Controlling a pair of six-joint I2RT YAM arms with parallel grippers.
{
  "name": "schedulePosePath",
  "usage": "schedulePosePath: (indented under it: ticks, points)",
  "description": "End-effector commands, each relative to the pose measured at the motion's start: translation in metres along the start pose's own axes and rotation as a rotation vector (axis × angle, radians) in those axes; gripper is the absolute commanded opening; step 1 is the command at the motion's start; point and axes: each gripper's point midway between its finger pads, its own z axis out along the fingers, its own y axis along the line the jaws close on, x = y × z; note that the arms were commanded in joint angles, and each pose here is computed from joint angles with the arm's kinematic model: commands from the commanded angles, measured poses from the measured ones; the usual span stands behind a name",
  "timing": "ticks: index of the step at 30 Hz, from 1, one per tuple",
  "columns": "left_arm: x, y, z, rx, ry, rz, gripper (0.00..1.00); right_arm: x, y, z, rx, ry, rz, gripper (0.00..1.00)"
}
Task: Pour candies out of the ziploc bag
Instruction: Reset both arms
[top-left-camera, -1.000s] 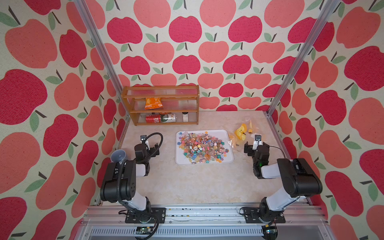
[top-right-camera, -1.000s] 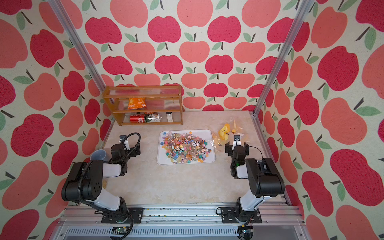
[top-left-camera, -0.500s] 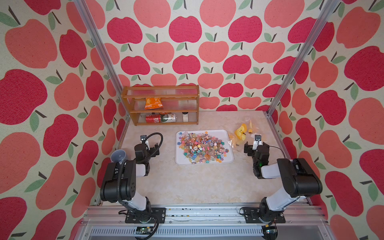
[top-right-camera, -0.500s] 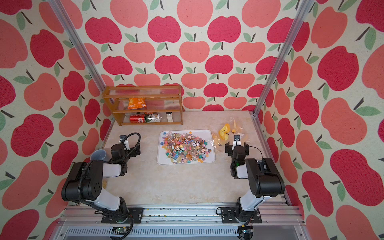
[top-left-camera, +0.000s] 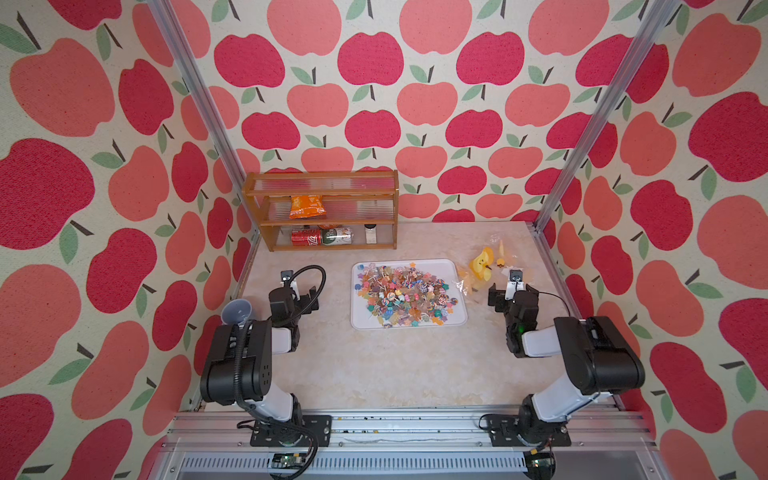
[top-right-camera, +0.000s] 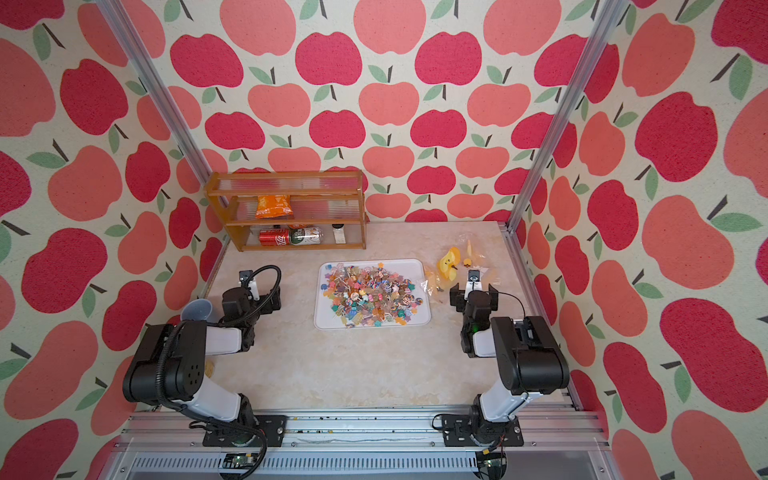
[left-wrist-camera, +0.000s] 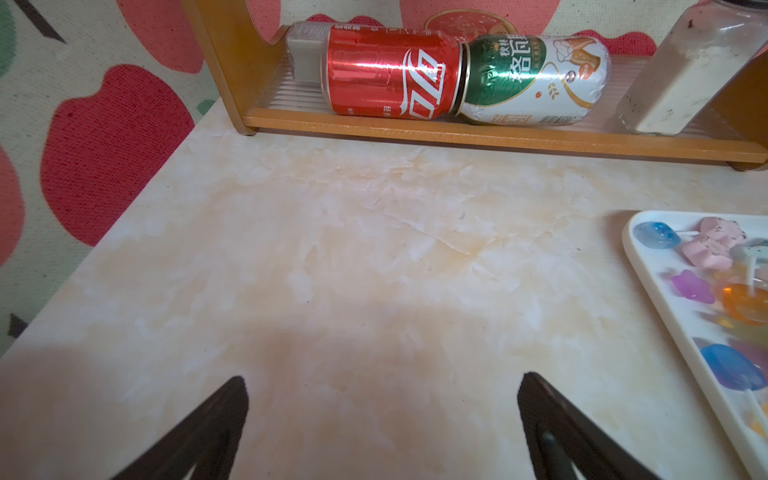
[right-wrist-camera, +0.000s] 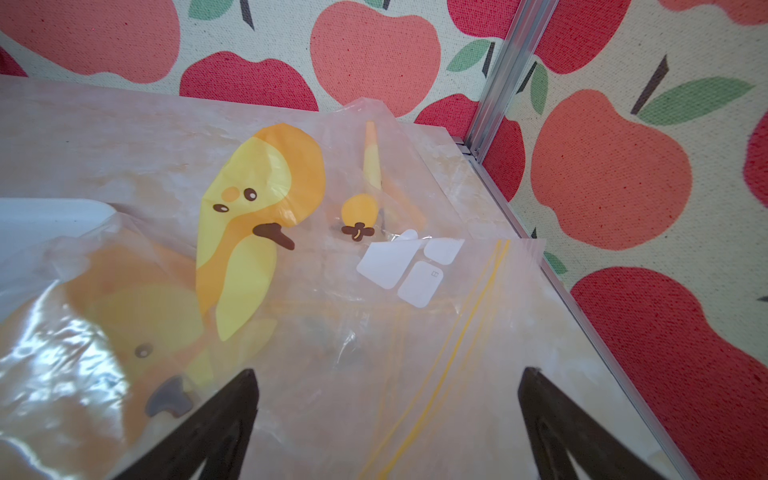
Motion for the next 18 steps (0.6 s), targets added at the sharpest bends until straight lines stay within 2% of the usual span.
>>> schedulePosePath:
  ticks: [1,18]
  points:
    - [-0.0085,-0.0014,0.0020,0.010,-0.018,-0.017,0.99,-0.0050,0.0008,-0.0026,-0.003,-0.018,0.009,0.99]
    - [-0.0082,-0.0015,0.0021,0.010,-0.017,-0.017,0.99,-0.0049,0.0010,-0.0027,-0.004,-0.018,0.009,0.99]
